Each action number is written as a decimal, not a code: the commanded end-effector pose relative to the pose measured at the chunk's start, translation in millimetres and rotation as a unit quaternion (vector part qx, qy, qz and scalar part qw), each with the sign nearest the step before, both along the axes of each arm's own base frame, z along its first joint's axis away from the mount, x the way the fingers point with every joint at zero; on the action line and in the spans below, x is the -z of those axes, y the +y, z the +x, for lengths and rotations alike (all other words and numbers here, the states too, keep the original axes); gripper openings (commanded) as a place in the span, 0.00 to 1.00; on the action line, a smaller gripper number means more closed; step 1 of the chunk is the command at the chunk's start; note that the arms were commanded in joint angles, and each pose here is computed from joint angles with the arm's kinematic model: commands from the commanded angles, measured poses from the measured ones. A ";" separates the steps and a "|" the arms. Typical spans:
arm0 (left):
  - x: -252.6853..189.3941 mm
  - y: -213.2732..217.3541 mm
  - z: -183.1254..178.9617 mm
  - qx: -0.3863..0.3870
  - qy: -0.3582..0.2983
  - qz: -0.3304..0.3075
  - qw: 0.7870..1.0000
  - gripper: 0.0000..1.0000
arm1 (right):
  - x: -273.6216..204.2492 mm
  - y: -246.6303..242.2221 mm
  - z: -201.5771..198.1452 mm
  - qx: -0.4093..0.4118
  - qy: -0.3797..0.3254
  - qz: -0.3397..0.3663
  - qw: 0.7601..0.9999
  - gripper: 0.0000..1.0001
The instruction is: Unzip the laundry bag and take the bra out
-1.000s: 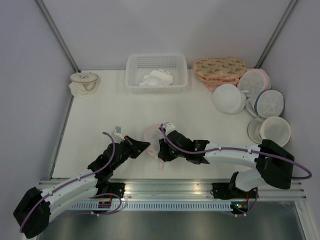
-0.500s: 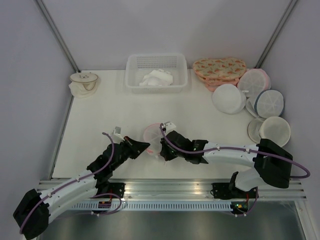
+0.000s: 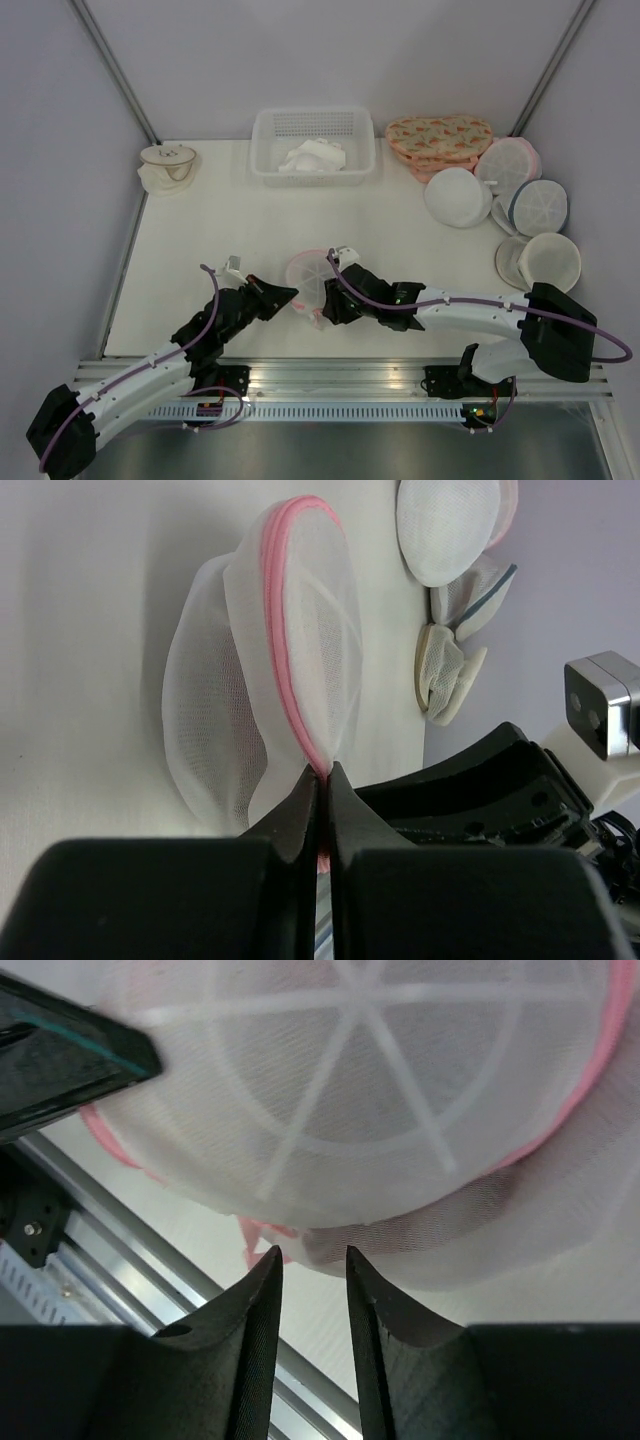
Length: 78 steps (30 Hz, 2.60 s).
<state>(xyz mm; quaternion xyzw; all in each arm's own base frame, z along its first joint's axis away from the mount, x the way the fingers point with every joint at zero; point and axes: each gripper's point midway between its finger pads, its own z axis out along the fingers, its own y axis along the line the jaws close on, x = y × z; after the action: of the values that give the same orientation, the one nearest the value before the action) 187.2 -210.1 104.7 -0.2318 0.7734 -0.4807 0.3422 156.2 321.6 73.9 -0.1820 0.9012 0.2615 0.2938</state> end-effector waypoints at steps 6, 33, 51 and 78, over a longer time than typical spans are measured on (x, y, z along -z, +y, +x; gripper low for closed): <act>3.1 -1.3 -3.0 -0.002 0.020 -0.013 1.000 0.02 | -25.8 39.5 -26.2 -0.068 0.018 0.103 0.992 0.37; -1.8 -4.4 -6.2 0.008 0.020 -0.025 0.999 0.02 | -6.2 51.0 4.0 -0.027 -0.023 0.060 0.998 0.25; 18.1 4.6 -11.2 0.010 0.034 0.028 0.999 0.02 | 22.5 -78.6 23.0 0.109 -0.057 -0.228 0.966 0.00; -29.6 35.0 36.7 -0.018 -0.100 0.217 0.971 0.02 | 11.8 -98.4 7.8 0.079 -0.044 -0.235 0.968 0.00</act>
<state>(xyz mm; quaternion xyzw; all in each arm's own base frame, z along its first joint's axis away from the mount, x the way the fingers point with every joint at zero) 190.3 -194.2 114.6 -0.1294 0.8340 -0.3717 0.3867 178.5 257.8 69.8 -0.1316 0.9319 0.0388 0.3358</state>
